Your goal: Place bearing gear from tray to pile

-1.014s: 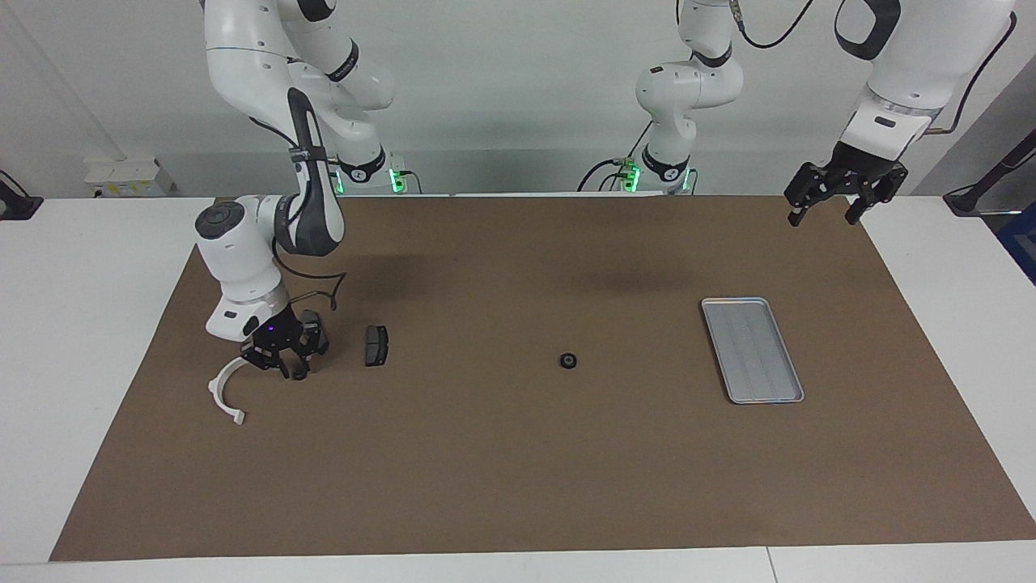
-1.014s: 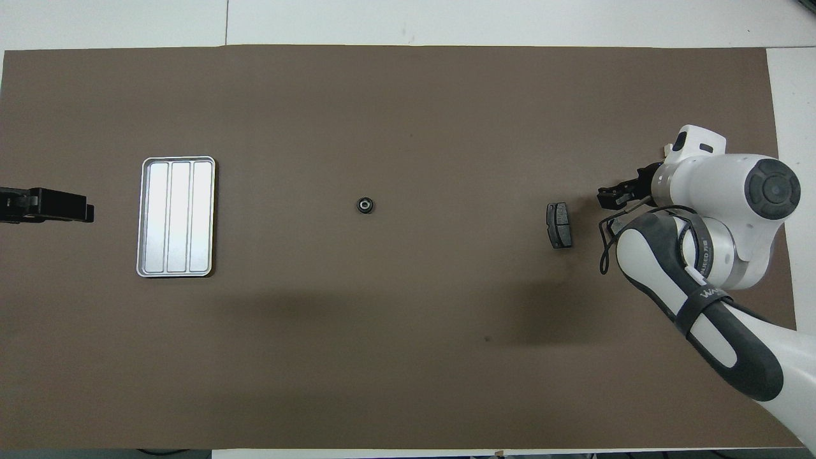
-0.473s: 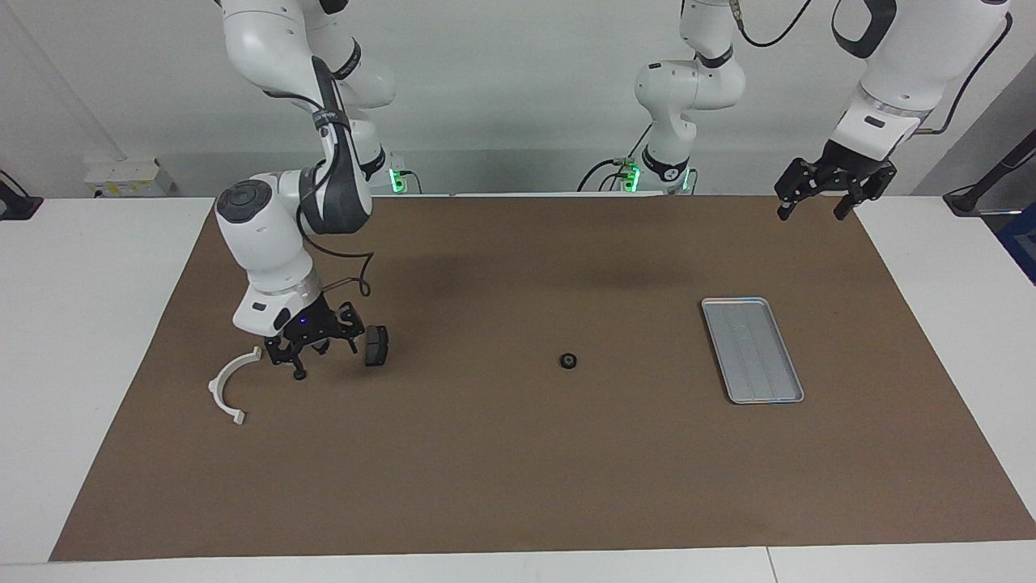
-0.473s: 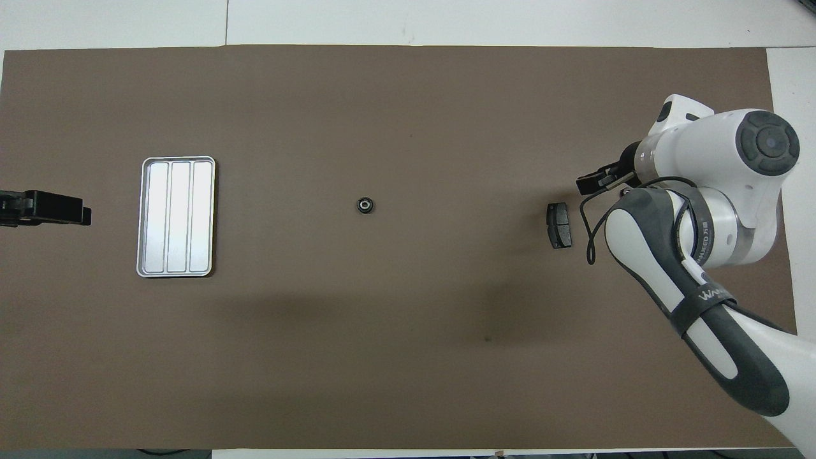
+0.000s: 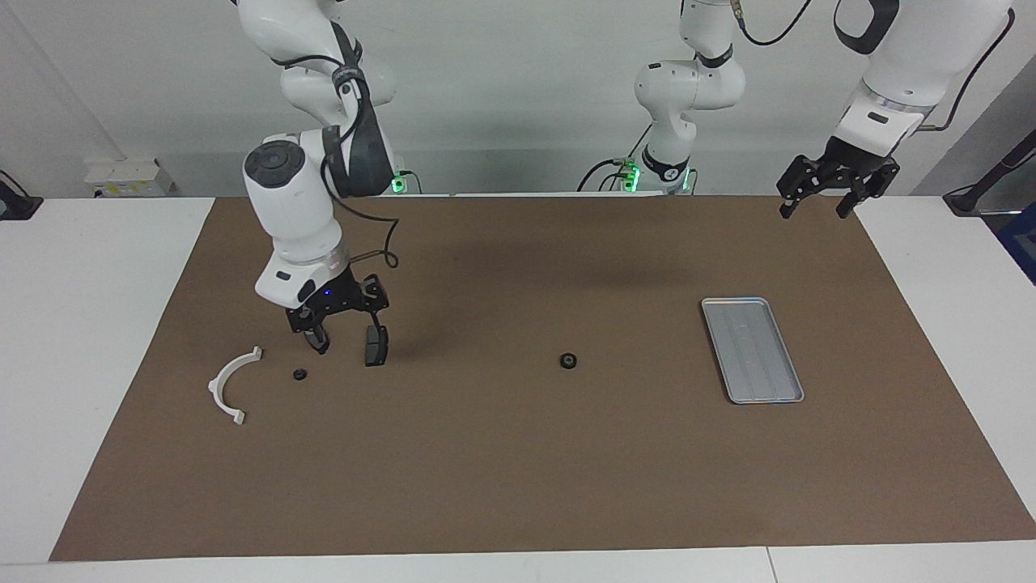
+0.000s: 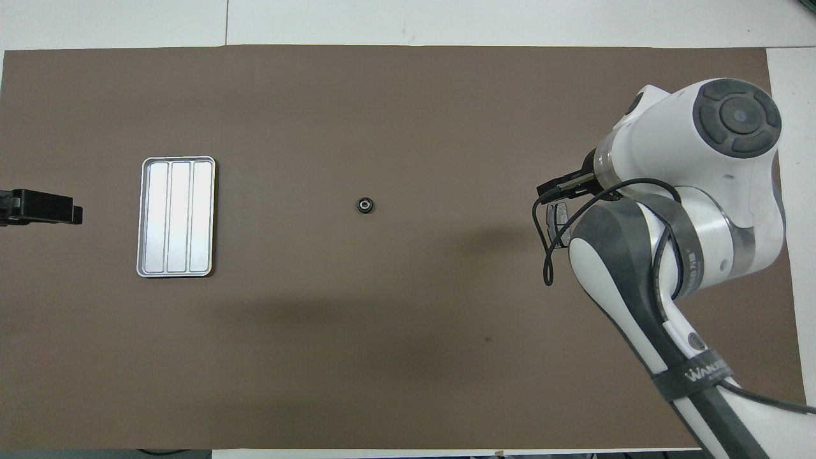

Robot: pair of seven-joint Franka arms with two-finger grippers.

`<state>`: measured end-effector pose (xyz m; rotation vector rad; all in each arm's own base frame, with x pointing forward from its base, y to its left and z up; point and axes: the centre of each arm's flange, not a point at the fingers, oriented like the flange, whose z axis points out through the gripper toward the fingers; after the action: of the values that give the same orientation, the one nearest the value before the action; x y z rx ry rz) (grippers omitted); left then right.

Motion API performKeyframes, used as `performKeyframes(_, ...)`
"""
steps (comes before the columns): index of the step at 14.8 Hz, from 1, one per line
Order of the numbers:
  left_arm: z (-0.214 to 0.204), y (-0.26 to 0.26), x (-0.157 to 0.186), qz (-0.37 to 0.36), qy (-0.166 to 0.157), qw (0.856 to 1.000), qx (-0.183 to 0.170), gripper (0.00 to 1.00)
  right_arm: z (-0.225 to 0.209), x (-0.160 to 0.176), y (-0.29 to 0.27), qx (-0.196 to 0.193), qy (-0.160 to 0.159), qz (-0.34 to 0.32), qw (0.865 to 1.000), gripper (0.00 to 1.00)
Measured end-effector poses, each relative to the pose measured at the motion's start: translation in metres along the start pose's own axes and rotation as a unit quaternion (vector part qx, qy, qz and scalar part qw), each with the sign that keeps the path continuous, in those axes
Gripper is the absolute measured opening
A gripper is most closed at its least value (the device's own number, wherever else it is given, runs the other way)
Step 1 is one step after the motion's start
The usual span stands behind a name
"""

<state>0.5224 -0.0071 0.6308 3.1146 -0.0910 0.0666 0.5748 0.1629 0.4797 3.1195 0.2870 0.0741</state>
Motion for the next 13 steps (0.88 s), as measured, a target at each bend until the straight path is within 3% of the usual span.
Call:
performKeyframes(6,0.001,-0.002,-0.003,-0.002,-0.013,1.000,0.000,1.00,-0.008,-0.023,-0.110,0.004,0.000,0.116,0.993,1.00)
performKeyframes(13,-0.001,-0.002,-0.003,-0.002,-0.012,1.000,0.000,1.00,0.016,-0.035,-0.189,0.015,0.006,0.174,0.985,1.00)
